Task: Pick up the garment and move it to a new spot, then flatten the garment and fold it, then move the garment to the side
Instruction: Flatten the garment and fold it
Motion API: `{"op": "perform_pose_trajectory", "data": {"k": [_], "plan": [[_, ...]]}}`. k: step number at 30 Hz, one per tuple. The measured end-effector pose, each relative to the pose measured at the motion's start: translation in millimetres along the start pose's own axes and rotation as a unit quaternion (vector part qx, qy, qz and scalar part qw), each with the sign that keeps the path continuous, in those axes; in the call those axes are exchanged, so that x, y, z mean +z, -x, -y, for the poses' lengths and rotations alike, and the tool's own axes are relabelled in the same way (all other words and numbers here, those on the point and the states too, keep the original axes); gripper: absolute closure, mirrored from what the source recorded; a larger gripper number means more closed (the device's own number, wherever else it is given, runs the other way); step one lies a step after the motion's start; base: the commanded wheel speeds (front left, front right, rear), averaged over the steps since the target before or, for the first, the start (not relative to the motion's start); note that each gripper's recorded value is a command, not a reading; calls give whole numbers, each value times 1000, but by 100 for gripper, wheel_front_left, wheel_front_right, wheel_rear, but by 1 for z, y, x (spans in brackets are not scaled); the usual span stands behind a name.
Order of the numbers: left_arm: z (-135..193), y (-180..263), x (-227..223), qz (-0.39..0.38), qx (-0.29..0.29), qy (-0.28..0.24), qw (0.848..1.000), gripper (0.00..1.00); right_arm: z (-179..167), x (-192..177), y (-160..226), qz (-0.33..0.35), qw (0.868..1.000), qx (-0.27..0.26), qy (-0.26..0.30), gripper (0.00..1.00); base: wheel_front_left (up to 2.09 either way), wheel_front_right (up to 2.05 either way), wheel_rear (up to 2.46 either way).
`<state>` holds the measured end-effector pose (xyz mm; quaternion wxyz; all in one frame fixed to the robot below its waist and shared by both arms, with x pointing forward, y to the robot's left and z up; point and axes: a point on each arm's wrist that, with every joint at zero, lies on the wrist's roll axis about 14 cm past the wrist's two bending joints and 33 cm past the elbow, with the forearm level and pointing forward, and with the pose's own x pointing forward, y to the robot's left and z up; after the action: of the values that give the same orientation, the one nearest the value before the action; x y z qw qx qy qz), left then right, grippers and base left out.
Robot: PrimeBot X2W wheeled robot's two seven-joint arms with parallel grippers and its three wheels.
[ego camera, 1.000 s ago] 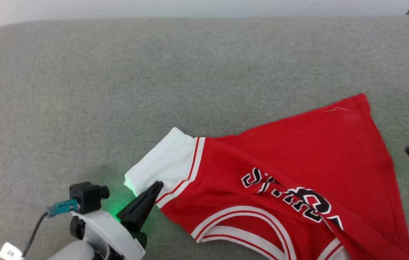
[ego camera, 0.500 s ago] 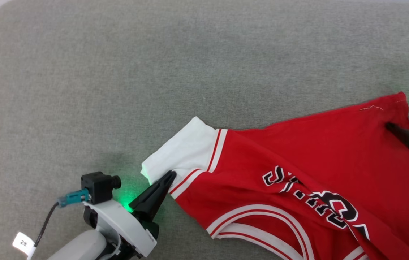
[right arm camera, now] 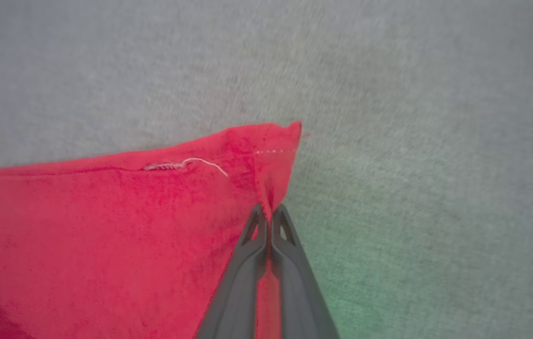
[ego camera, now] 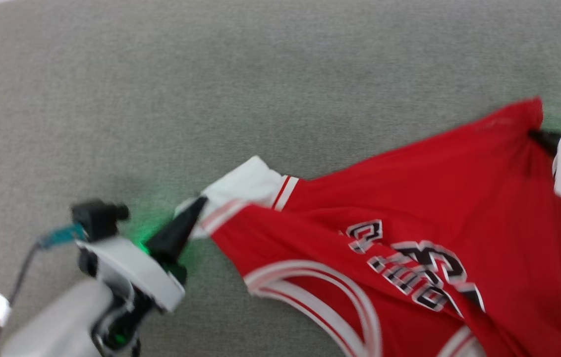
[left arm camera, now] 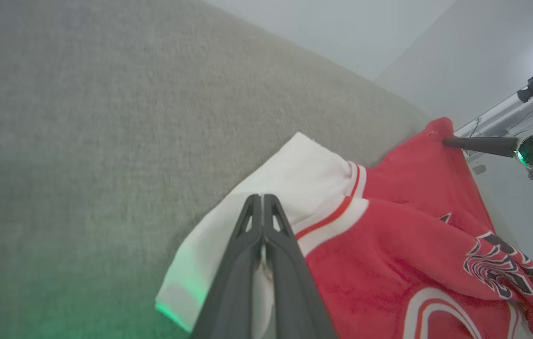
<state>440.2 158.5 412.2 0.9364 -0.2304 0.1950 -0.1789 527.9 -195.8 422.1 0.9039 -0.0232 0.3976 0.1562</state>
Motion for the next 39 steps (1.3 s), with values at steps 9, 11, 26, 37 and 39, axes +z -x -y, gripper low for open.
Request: {"op": "perform_pose_trajectory", "data": {"k": [9, 11, 26, 37, 39], "plan": [[35, -56, 108, 68, -62, -49, 995, 100, 32, 101, 34, 171, 984, -49, -13, 100, 0, 0, 0], [46, -72, 152, 101, -72, -65, 990, 100, 41, 137, 48, 227, 972, -65, -18, 100, 0, 0, 0], [121, -87, 386, 375, -91, -63, 921, 100, 76, 286, 152, 490, 860, -129, -52, 100, 0, 0, 0], [48, -112, 194, 189, -57, 24, 980, 100, 74, 154, 48, 329, 935, -107, -74, 100, 0, 0, 0], [36, -103, 146, 146, -47, 44, 987, 100, 72, 110, 31, 280, 951, -99, -85, 100, 0, 0, 0]]}}
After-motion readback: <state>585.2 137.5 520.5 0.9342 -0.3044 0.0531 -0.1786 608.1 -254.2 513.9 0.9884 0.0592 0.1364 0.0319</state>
